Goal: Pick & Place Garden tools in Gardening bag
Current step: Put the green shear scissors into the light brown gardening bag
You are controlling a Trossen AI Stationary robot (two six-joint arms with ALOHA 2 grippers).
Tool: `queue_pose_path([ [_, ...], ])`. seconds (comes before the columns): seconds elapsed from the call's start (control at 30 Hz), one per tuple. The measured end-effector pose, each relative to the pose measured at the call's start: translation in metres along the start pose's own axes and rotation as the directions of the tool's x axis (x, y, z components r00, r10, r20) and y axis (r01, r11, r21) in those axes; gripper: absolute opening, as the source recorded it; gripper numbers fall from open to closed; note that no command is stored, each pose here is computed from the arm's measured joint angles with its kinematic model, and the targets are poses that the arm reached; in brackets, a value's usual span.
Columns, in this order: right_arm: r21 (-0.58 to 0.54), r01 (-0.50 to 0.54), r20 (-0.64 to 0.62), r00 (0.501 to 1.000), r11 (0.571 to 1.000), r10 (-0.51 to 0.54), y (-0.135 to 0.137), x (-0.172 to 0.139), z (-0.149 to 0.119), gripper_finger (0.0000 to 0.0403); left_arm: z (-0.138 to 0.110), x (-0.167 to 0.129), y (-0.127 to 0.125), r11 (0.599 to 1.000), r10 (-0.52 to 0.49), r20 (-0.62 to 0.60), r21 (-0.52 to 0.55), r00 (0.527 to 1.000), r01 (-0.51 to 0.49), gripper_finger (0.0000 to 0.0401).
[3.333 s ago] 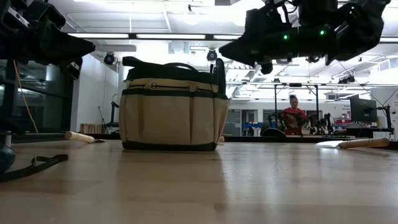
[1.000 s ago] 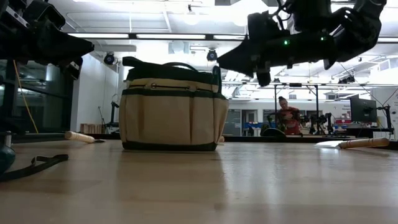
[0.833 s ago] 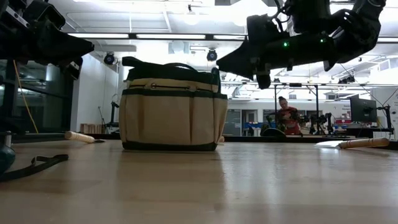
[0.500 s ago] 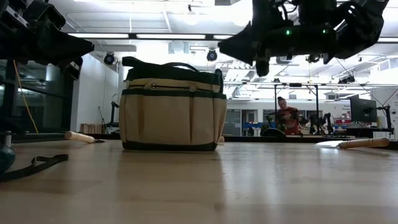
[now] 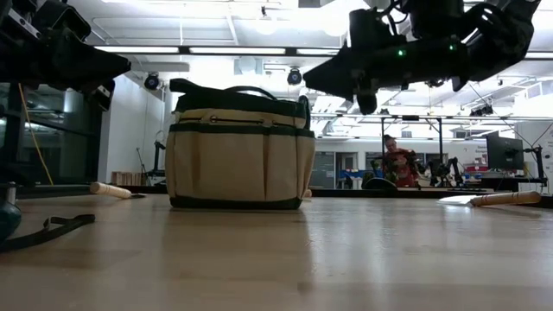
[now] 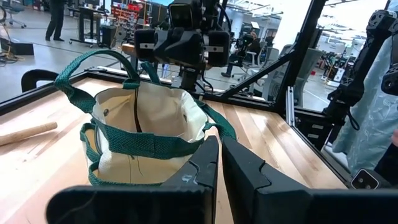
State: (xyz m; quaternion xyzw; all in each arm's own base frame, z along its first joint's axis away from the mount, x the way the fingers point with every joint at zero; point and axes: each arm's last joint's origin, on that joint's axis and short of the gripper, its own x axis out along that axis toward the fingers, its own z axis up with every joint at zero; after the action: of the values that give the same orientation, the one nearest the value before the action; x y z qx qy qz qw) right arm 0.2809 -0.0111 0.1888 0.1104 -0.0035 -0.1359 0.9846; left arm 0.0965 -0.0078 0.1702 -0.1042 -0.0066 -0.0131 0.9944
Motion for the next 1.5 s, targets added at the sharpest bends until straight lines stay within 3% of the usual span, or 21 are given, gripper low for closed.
queue_pose_path([
  [0.33, 0.021, 0.059, 0.013, 0.998, 0.998, -0.059, -0.002, 0.0, 0.001, 0.0078, 0.0, 0.0, 0.0, 1.0, 0.0, 0.0, 0.0, 1.0, 0.0, 0.0019],
  [0.6, -0.016, 0.103, 0.071, 0.992, 0.995, -0.102, 0.002, -0.013, 0.023, 0.0078, 0.0, 0.0, 0.0, 1.0, -0.001, 0.0, 0.0, 1.0, 0.001, 0.0019],
  [0.9, -0.042, 0.269, 0.02, 0.963, 0.962, -0.268, 0.008, -0.039, 0.039, 0.0078, 0.0, 0.0, 0.0, 1.0, -0.007, -0.002, 0.0, 1.0, 0.007, 0.0019],
  [1.17, -0.026, 0.253, -0.034, 0.967, 0.967, -0.254, 0.015, -0.046, 0.035, 0.0078, 0.0, 0.0, 0.0, 1.0, -0.006, -0.002, 0.0, 1.0, 0.006, 0.0019],
  [1.37, -0.055, 0.335, -0.034, 0.941, 0.94, -0.338, 0.018, -0.049, 0.031, 0.0078, 0.0, 0.0, 0.0, 1.0, -0.007, -0.002, 0.0, 1.0, 0.007, 0.0019],
  [1.5, -0.044, 0.338, -0.035, 0.94, 0.94, -0.34, 0.019, -0.05, 0.031, 0.0078, 0.0, 0.0, 0.0, 1.0, -0.008, -0.003, 0.0, 1.0, 0.008, 0.0019],
])
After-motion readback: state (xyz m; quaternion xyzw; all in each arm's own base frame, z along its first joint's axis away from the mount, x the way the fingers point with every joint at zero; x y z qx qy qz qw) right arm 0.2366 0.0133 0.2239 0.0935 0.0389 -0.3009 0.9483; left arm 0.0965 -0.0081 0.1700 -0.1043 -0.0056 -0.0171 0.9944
